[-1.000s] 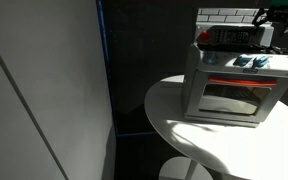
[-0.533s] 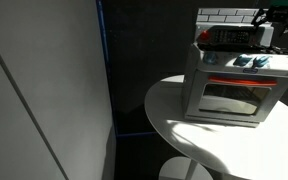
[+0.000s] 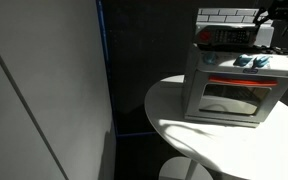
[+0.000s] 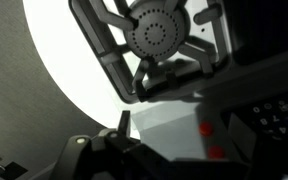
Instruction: Press the top orange button on the right side of the stove twice
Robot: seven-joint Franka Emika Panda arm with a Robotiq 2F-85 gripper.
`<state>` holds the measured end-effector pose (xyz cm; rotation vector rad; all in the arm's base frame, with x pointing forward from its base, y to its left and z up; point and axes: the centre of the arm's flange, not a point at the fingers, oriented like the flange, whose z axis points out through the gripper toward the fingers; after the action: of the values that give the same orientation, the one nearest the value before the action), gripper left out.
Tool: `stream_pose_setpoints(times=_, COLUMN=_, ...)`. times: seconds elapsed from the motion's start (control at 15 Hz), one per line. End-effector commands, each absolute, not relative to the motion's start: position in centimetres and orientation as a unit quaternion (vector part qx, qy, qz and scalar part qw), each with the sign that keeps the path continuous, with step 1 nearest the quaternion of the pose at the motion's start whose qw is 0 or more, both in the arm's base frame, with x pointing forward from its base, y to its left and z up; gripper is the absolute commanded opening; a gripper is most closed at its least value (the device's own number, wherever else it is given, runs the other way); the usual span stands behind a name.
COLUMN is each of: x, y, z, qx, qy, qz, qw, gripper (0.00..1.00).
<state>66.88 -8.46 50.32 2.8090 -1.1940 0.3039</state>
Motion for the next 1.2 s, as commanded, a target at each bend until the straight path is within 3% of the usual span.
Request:
stream_pose_setpoints(times=0.0, x=64.1, y=-7.0, z=52.4, qx=0.932, qy=-0.359, qz=0.046, qw=0.020, gripper=1.00)
stream_pose_setpoints(times=0.53, x=59.4, y=-4.5, z=55.9, qx=0.971, qy=-0.224, qz=-0.071, qw=-0.040, gripper=1.00)
stream_pose_setpoints(times=1.13, x=54.0, y=-2.7, z=60.1, qx=0.977, qy=-0.171, qz=-0.127, qw=-0.007, gripper=1.00)
